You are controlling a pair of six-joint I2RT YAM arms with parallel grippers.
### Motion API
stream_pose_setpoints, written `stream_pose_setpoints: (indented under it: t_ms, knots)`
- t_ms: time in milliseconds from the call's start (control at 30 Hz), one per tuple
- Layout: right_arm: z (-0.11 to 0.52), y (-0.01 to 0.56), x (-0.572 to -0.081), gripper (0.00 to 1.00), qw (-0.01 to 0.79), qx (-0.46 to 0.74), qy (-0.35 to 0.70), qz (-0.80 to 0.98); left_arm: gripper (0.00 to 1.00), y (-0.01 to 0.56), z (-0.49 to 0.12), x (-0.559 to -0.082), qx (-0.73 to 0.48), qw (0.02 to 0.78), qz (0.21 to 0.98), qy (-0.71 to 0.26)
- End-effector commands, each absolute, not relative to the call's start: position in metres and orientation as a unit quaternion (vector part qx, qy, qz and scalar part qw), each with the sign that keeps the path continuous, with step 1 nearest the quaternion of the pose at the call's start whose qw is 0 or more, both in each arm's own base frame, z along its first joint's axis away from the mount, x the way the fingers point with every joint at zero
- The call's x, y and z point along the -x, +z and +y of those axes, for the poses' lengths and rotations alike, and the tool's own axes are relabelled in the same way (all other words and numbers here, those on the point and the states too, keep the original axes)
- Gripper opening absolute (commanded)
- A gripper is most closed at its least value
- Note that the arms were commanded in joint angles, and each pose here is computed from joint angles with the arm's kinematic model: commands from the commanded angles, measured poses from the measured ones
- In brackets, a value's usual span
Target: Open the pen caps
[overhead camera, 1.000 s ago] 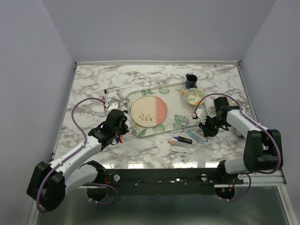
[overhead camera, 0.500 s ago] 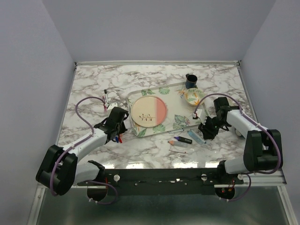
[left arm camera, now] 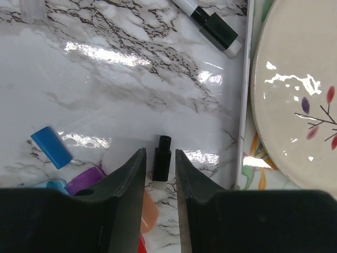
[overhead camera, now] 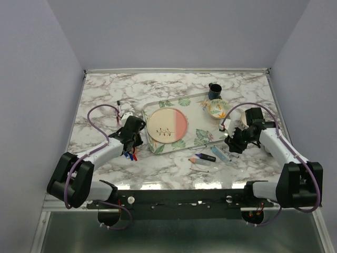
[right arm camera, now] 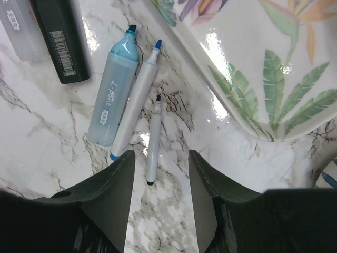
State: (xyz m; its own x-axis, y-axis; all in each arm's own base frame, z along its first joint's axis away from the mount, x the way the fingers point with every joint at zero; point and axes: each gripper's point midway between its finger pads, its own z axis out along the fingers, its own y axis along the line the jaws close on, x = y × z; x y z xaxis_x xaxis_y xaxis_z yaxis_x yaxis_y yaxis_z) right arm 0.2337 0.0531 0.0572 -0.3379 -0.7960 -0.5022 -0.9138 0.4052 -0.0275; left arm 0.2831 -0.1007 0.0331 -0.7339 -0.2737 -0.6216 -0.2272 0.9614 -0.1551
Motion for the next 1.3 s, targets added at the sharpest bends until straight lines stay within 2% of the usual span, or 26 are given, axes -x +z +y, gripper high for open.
stream_pose_setpoints:
  t_ms: [0, 133, 200, 367, 500, 533, 600, 633, 933, 1033, 1167, 1267]
  knots:
    - [0.060, 0.076, -0.245, 0.53, 0.270, 0.525, 0.132, 0.796, 0.41, 0.050, -0.095, -0.299, 0.143, 0.365, 0.920, -0.025]
    - [0.063, 0.086, -0.248, 0.54, 0.293, 0.522, 0.130, 0.790, 0.46, 0.066, -0.099, -0.316, 0.159, 0.383, 0.909, -0.049]
    - [0.066, 0.095, -0.251, 0.54, 0.315, 0.520, 0.128, 0.784, 0.54, 0.075, -0.097, -0.330, 0.193, 0.392, 0.897, -0.065]
    - [0.071, 0.115, -0.255, 0.54, 0.361, 0.515, 0.119, 0.768, 0.64, 0.070, -0.093, -0.354, 0.274, 0.365, 0.885, -0.086]
    - [0.073, 0.124, -0.256, 0.56, 0.383, 0.518, 0.112, 0.756, 0.63, 0.071, -0.082, -0.373, 0.351, 0.339, 0.871, -0.050]
    - [0.073, 0.124, -0.255, 0.56, 0.383, 0.518, 0.113, 0.756, 0.62, 0.056, -0.078, -0.364, 0.370, 0.304, 0.878, -0.018]
    - [0.073, 0.123, -0.254, 0.56, 0.382, 0.519, 0.115, 0.756, 0.58, 0.063, -0.076, -0.377, 0.384, 0.303, 0.872, -0.001]
    - [0.074, 0.123, -0.254, 0.56, 0.382, 0.520, 0.116, 0.755, 0.57, 0.050, -0.074, -0.373, 0.386, 0.278, 0.879, 0.019]
    - [0.076, 0.123, -0.251, 0.56, 0.382, 0.525, 0.123, 0.751, 0.48, 0.028, -0.080, -0.386, 0.392, 0.243, 0.886, 0.041]
    - [0.076, 0.123, -0.251, 0.56, 0.382, 0.527, 0.124, 0.750, 0.42, 0.019, -0.079, -0.383, 0.388, 0.232, 0.890, 0.051]
    - [0.077, 0.123, -0.250, 0.56, 0.382, 0.527, 0.126, 0.749, 0.25, 0.009, -0.079, -0.379, 0.383, 0.216, 0.896, 0.062]
    - [0.077, 0.124, -0.250, 0.56, 0.384, 0.528, 0.126, 0.747, 0.22, 0.007, -0.078, -0.379, 0.378, 0.208, 0.899, 0.070]
